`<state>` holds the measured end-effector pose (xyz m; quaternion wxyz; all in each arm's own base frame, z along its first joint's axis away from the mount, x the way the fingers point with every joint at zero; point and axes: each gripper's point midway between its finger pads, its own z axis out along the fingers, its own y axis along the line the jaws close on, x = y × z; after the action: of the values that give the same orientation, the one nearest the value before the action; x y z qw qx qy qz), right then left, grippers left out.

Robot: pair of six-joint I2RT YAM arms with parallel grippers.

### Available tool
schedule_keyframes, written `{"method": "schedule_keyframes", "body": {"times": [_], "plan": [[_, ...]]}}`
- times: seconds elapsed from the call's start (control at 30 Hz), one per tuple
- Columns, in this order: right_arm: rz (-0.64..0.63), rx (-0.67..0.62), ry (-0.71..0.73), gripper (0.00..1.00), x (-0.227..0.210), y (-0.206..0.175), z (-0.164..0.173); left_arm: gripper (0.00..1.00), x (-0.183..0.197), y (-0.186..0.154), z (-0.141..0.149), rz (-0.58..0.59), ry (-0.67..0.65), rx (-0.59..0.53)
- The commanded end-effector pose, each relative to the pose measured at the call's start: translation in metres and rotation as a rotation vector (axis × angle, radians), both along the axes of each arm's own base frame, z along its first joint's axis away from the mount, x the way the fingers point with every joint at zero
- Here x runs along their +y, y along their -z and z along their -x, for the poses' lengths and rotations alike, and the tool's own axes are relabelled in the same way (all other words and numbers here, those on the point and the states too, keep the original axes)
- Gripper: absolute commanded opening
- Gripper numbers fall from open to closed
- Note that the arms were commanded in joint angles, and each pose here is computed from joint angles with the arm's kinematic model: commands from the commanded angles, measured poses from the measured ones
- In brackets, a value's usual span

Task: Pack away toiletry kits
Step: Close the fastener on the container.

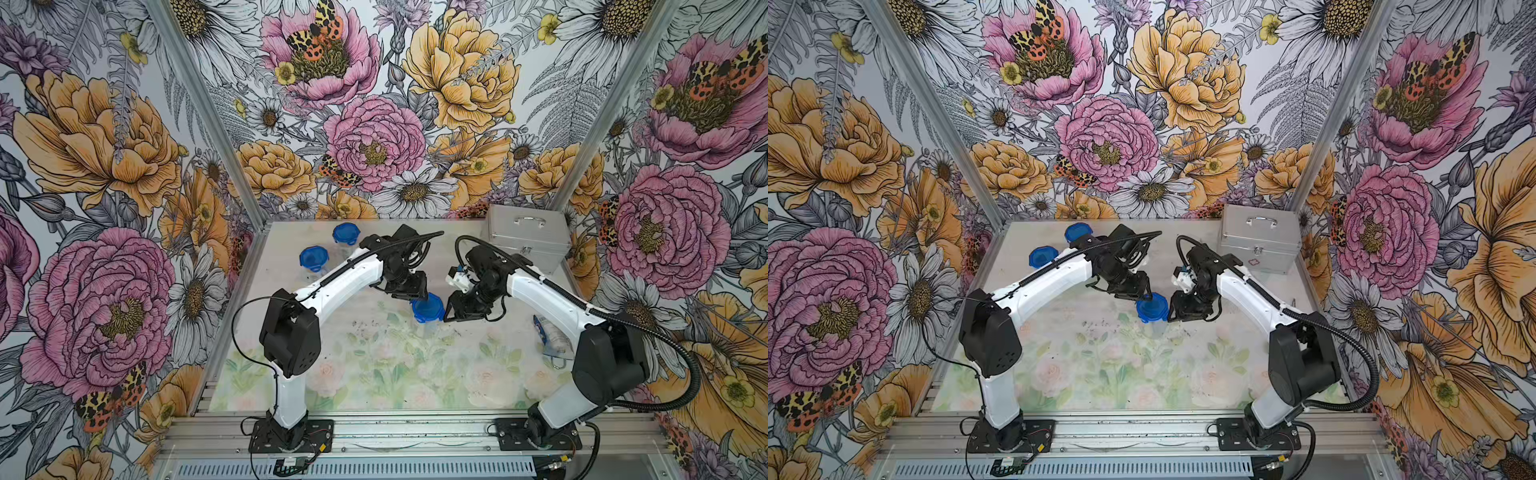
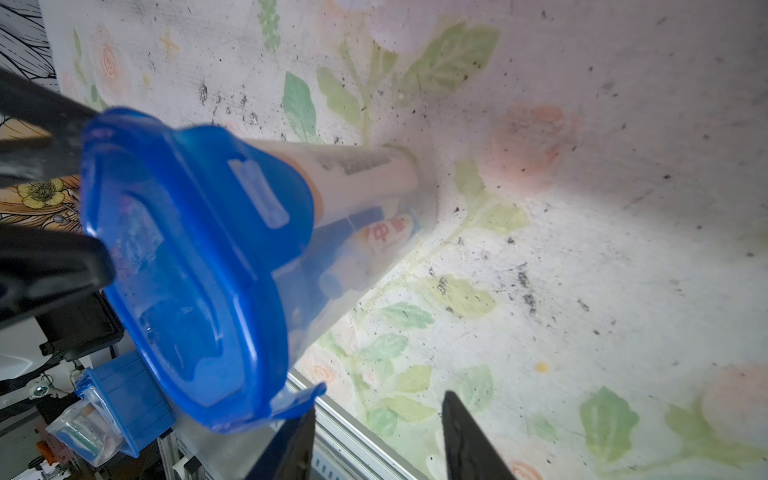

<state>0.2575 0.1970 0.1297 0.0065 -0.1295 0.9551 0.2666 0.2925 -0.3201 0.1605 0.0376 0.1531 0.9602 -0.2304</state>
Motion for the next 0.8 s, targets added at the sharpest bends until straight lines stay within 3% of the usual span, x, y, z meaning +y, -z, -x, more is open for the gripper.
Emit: {"method": "schedule_keyframes", "body": {"times": [0.0,0.17,0.77], "plan": [[-0.029,-0.059,0.014,0.49,0.011,-0.005,-0.021,0.49,-0.007,-0.008,0.016,0.045,0.006,0.032],[-0.058,-0.067,0.026,0.49,0.017,-0.004,-0.028,0.56,-0.013,-0.009,0.02,0.086,-0.012,0.062],[-0.082,-0.066,0.04,0.49,0.025,0.005,-0.041,0.58,-0.028,0.003,0.023,0.129,-0.053,0.121]]}}
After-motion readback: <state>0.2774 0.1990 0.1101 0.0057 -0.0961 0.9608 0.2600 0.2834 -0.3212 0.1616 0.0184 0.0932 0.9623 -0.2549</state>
